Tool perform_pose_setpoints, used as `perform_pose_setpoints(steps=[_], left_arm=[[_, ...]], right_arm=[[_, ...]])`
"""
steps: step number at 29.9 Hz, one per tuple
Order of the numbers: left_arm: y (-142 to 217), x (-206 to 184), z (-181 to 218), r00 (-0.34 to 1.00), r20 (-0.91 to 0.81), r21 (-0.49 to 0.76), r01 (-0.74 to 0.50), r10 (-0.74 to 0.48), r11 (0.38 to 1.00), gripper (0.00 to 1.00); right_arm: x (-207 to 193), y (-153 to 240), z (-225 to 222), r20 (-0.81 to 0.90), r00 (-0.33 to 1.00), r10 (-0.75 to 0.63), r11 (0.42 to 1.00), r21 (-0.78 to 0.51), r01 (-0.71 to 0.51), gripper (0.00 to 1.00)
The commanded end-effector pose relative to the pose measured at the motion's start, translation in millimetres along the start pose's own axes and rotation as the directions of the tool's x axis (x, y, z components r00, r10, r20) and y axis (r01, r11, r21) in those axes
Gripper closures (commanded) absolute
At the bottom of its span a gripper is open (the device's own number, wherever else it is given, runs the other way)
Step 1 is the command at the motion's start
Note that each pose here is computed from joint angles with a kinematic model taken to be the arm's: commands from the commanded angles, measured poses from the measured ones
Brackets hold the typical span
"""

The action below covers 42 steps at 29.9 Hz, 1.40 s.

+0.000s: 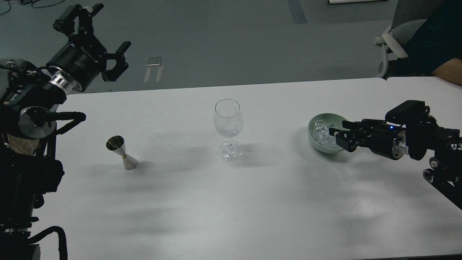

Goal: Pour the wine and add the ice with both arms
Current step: 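Reach the right gripper into the green bowl of ice, then grasp ice cubes from the bowl with the right gripper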

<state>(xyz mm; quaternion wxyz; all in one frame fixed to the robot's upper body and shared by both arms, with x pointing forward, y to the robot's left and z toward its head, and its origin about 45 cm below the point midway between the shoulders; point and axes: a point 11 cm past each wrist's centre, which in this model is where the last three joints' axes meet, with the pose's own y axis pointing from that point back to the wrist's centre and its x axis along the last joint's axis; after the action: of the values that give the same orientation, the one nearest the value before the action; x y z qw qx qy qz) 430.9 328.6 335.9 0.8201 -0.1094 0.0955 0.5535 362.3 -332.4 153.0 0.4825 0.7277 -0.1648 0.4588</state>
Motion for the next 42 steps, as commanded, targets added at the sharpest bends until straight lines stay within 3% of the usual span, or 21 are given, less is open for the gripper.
perform_pose_setpoints(steps=[1, 42], left_arm=[[-0.1, 0.0, -0.3, 1.0, 0.002, 0.001, -0.001, 0.001, 1.0, 0.02], [0.5, -0.5, -0.6, 1.0, 0.005, 0.002, 0.0, 0.0, 1.0, 0.02]], right_arm=[[-2.1, -0.3, -0.5, 0.001, 1.0, -0.005, 1.0, -0.001, 0.005, 0.46], [-16.6, -23.0, -4.9, 0.061, 0.998, -0.012, 1.0, -0.027, 0.014, 0.42]])
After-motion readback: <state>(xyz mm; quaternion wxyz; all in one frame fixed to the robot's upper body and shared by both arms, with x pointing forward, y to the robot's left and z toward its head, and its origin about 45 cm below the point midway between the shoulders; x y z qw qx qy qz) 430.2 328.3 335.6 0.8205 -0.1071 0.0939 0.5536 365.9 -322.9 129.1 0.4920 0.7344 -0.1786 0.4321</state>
